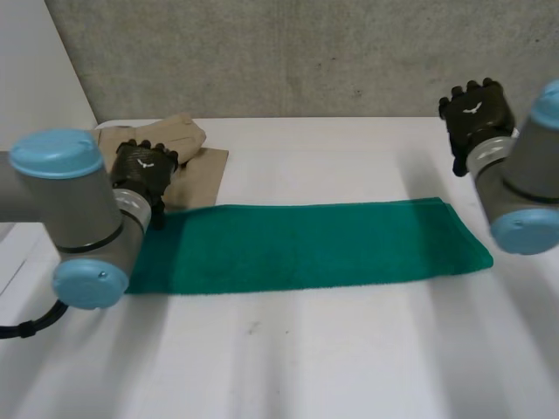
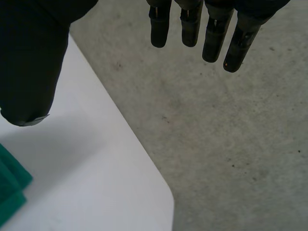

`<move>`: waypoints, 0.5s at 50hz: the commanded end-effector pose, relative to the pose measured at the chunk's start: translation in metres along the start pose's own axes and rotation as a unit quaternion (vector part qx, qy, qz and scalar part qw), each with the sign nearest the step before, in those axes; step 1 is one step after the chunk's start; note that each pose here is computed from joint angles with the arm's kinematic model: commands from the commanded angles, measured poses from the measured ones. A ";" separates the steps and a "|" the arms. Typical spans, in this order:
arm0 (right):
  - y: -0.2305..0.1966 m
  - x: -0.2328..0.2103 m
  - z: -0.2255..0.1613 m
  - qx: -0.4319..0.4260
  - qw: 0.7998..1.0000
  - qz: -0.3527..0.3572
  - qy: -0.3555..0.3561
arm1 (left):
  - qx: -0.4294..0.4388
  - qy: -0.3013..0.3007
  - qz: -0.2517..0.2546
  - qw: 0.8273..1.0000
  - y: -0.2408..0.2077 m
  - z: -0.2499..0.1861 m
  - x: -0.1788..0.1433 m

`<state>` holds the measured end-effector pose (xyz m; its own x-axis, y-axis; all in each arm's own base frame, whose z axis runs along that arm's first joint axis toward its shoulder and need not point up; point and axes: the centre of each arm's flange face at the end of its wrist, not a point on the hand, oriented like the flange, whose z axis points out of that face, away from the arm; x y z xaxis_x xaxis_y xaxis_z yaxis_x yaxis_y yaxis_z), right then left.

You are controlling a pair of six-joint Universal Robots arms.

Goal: Fold the laundry.

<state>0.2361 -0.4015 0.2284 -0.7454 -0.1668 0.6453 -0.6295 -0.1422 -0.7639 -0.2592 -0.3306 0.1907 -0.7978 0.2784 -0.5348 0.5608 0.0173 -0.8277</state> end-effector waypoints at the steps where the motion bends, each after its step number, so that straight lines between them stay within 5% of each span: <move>1: 0.015 0.020 -0.049 -0.066 0.991 0.047 -0.105 | 0.022 0.026 -0.006 0.999 -0.013 -0.045 -0.006; 7: 0.059 0.004 -0.078 -0.153 0.969 0.076 -0.177 | 0.034 0.054 -0.035 0.997 -0.007 -0.063 0.002; 15: 0.097 -0.015 -0.074 -0.162 0.969 0.072 -0.171 | 0.043 0.060 -0.082 0.994 0.006 -0.067 0.016; 25: 0.117 -0.030 -0.061 -0.150 0.973 0.070 -0.164 | 0.033 0.065 -0.084 0.994 0.013 -0.064 0.021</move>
<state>0.1696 -0.3463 0.1320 -0.7502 -0.4752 0.4597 -0.6009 0.2000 -0.7739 -0.2541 -0.2621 0.1829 -0.8422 0.3969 -0.3649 0.3990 0.0036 -0.9169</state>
